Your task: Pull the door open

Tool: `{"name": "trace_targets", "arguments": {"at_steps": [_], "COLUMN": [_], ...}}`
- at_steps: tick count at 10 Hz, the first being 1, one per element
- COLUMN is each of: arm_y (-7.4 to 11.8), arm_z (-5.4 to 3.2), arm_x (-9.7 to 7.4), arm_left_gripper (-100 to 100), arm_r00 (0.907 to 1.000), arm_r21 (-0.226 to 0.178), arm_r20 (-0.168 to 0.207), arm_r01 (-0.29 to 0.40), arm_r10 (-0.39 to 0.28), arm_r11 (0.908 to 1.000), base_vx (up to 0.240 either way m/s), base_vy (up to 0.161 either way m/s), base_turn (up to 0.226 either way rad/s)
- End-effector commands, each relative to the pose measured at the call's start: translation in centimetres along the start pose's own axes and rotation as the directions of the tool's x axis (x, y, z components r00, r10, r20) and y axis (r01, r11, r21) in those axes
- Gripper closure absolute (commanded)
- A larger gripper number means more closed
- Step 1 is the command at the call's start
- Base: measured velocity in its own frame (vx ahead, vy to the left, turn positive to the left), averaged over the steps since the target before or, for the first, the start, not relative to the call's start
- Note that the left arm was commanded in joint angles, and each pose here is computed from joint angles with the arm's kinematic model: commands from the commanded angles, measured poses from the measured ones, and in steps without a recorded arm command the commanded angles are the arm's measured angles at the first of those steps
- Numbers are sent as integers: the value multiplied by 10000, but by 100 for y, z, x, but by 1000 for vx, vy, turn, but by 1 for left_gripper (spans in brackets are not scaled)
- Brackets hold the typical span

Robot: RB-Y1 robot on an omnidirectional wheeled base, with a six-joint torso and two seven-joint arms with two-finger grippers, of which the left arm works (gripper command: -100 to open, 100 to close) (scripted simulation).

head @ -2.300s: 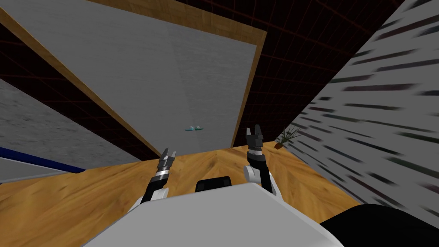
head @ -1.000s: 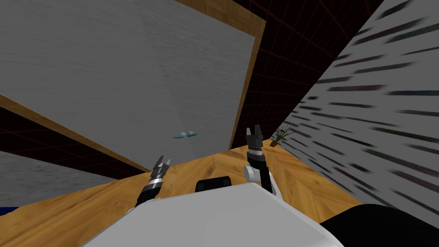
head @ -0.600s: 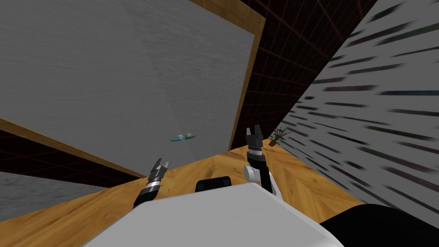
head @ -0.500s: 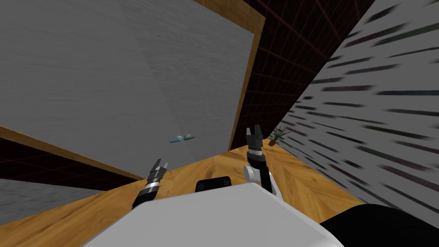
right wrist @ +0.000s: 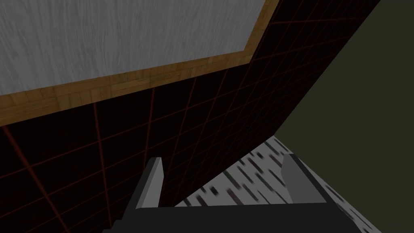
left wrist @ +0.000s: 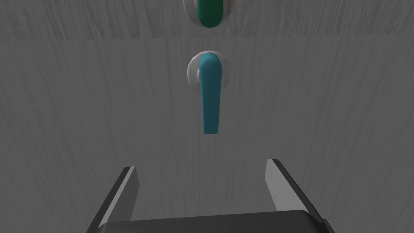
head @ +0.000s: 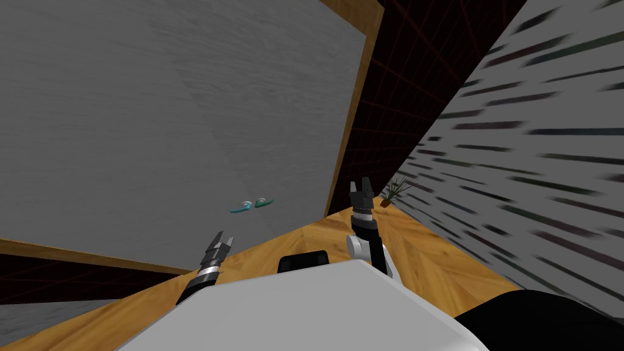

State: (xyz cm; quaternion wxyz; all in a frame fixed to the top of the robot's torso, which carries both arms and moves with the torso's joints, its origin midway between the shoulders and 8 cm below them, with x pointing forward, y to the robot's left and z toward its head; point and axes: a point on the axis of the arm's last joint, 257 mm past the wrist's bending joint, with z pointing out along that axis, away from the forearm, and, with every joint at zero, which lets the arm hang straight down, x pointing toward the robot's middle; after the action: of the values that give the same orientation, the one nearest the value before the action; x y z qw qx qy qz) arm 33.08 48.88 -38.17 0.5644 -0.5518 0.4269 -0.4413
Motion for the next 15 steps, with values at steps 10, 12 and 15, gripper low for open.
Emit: {"name": "trace_targets", "arguments": {"at_steps": [10, 12, 15], "arm_y": [150, 139, 119], "arm_z": [-136, 14, 121], "arm_x": [-618, -372, -166], "arm_left_gripper": [-100, -100, -100], "arm_r00": [9915, 9956, 9981], "arm_r21": [-746, -548, -373], "arm_r20": [1186, 879, 593], "arm_r01": [-451, -273, -123], "arm_r10": [537, 320, 146], "arm_r11": [9962, 9981, 9992], "base_vx": [83, 193, 162], "base_vy": [111, 23, -92], "base_turn": [22, -117, -93]}}
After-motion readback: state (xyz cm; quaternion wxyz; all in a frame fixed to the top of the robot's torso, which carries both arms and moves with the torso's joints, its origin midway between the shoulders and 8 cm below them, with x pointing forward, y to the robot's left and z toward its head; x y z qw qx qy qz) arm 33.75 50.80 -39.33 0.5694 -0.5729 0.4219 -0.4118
